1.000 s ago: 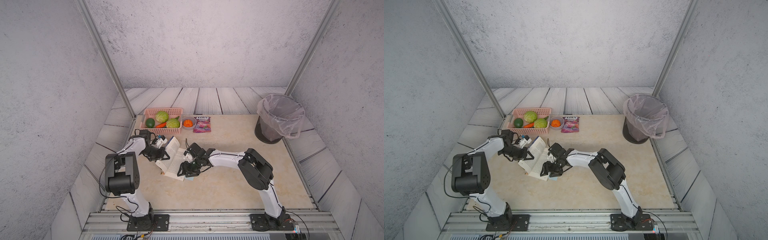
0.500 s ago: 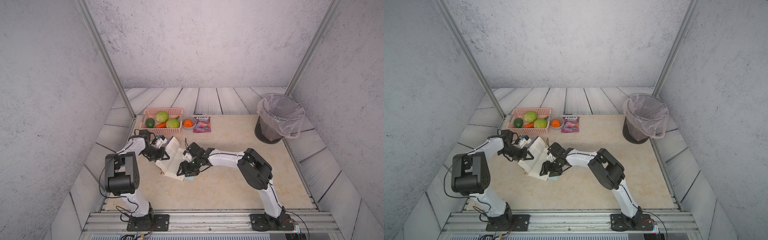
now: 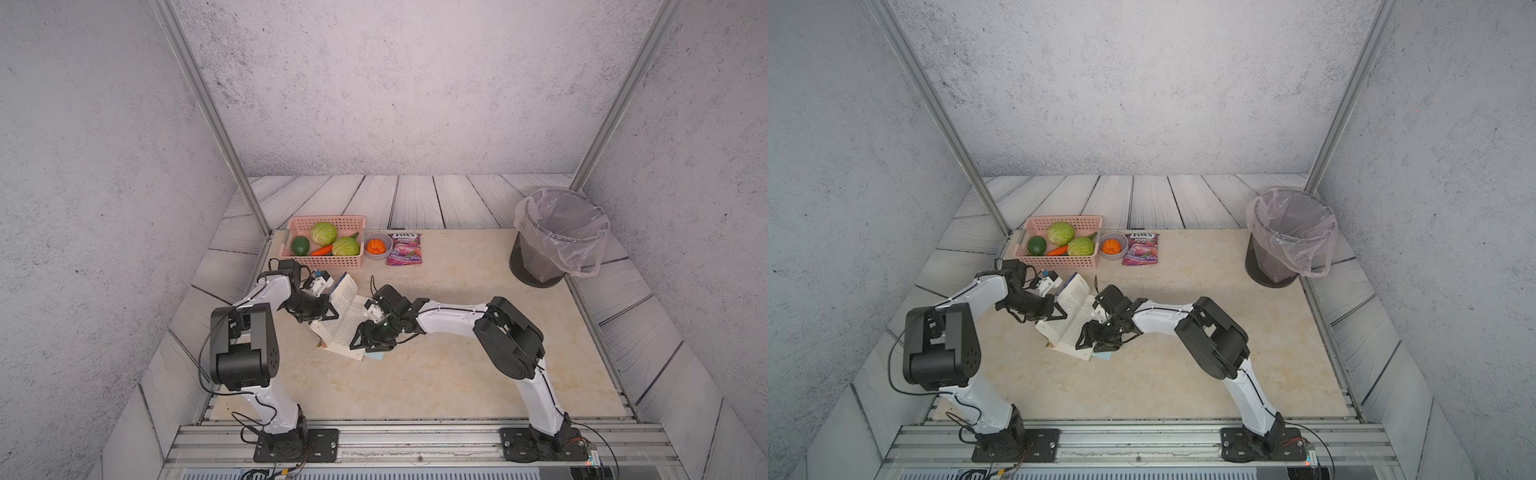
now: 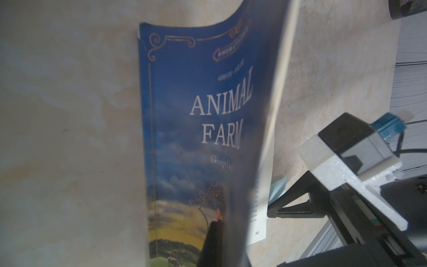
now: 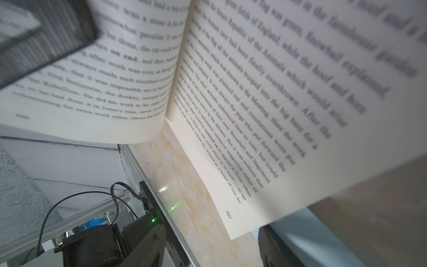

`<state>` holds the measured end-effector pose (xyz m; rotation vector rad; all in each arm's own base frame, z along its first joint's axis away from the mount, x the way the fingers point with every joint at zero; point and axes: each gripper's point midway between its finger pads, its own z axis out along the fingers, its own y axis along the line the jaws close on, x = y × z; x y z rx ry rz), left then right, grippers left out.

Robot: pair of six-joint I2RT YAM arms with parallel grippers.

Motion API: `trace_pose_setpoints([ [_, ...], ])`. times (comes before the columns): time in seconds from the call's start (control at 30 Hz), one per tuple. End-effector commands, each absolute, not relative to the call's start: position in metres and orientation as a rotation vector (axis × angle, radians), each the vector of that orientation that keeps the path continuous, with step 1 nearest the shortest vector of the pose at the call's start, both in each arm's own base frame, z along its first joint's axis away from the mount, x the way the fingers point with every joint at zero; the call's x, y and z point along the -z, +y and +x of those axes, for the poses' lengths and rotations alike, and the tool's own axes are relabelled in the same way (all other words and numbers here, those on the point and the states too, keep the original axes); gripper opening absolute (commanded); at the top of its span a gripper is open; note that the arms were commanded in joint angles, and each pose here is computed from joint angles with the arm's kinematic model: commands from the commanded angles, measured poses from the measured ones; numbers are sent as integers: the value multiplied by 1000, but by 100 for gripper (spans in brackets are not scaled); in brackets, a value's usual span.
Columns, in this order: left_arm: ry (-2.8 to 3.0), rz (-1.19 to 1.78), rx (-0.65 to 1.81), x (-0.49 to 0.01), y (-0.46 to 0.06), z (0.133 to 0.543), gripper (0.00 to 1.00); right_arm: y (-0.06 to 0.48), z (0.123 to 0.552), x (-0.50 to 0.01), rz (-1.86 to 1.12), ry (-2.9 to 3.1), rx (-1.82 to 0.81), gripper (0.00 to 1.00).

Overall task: Peel off the used sticky note
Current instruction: Turn the page of the book at the center of the board.

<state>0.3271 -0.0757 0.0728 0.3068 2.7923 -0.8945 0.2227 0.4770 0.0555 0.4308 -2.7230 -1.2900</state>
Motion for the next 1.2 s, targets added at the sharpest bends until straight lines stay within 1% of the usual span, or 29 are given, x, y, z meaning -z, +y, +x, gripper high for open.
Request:
trace_pose_setpoints([
  [0.0,2853,258,932,-62,-73,316,0,484,227,-65,440,-2718,1374,68],
  [0.93,2855,251,960,-62,-75,314,0,494,234,-103,482,-2693,1549,68],
  [1.17,2855,251,960,-62,-75,314,0,496,237,-99,485,-2702,1542,68],
])
